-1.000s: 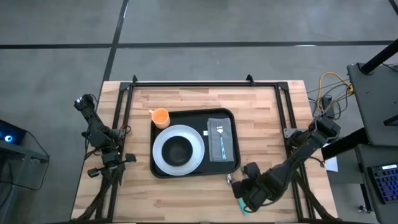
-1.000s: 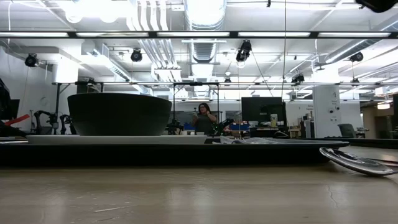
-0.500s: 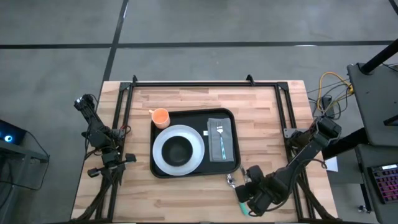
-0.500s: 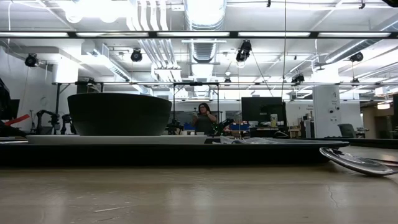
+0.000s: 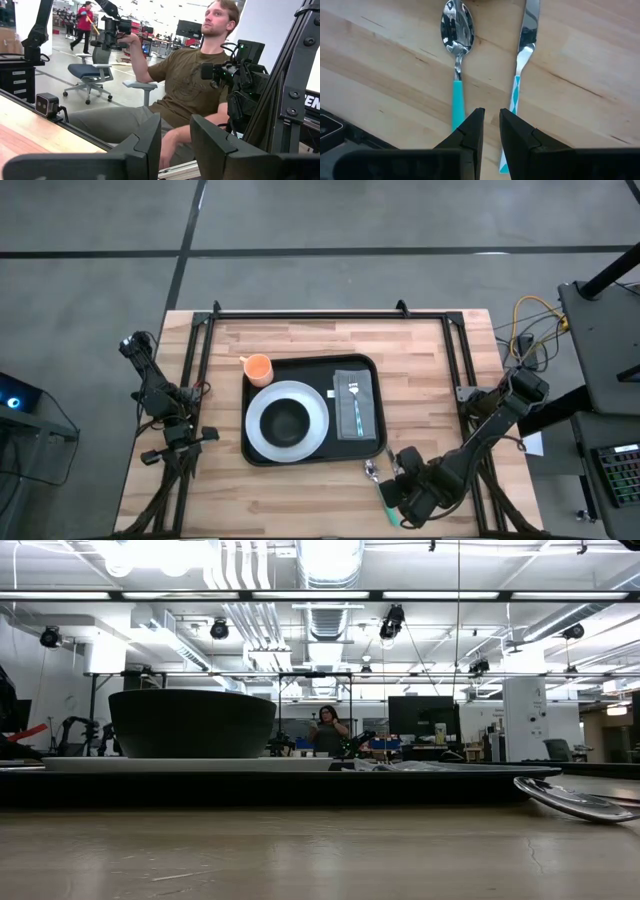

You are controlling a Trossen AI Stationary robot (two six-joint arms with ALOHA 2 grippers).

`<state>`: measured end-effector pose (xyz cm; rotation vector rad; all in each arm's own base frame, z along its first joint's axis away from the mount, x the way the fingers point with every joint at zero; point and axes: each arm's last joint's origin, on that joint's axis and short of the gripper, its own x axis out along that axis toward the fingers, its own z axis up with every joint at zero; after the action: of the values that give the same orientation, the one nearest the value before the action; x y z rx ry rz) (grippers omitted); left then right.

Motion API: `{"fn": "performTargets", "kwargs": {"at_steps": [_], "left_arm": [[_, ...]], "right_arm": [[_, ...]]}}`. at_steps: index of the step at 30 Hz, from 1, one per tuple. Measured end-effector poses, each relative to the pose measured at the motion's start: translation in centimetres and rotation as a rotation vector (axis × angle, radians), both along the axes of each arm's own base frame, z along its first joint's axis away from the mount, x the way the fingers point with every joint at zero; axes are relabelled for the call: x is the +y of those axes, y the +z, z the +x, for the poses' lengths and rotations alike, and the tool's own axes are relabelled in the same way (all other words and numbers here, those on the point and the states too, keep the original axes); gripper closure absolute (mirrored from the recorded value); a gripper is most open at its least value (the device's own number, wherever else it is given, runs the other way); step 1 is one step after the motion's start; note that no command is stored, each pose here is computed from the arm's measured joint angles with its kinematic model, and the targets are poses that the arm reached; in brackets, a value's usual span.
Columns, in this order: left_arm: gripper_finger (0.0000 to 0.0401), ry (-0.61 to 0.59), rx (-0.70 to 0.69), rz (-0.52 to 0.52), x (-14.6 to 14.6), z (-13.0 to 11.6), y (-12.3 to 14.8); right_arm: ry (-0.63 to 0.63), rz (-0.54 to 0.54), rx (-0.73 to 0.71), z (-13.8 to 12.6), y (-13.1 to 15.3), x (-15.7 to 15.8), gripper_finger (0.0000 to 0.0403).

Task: Set up tray
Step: Put the green table knife on the gray table napkin to the right of the green fork

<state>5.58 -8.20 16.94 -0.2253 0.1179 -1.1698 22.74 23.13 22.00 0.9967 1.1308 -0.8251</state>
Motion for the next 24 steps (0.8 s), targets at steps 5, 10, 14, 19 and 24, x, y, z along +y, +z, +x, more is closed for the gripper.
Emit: {"fn": "performTargets", "kwargs": {"at_steps": [5,10,14,19,24], "left_arm": [[0.0316,0.0,0.0,0.0,0.0,0.0,0.0],[0.0316,0.0,0.0,0.0,0.0,0.0,0.0],[0.0316,0.0,0.0,0.0,0.0,0.0,0.0],[0.0316,0.0,0.0,0.0,0.0,0.0,0.0],[0.0316,0.0,0.0,0.0,0.0,0.0,0.0]], "right_arm": [[-0.003,0.002,0.011,-0.1,-0.2,-0.1,0.0349],[-0.026,0.025,0.057,-0.4,-0.9,-0.2,0.0349],[-0.043,0.057,0.114,-0.8,-1.8,-0.4,0.0349],[-0.031,0.084,0.18,-0.7,-3.1,0.0,0.0349],[0.003,0.125,0.272,-0.4,-4.6,0.5,0.0349]]}}
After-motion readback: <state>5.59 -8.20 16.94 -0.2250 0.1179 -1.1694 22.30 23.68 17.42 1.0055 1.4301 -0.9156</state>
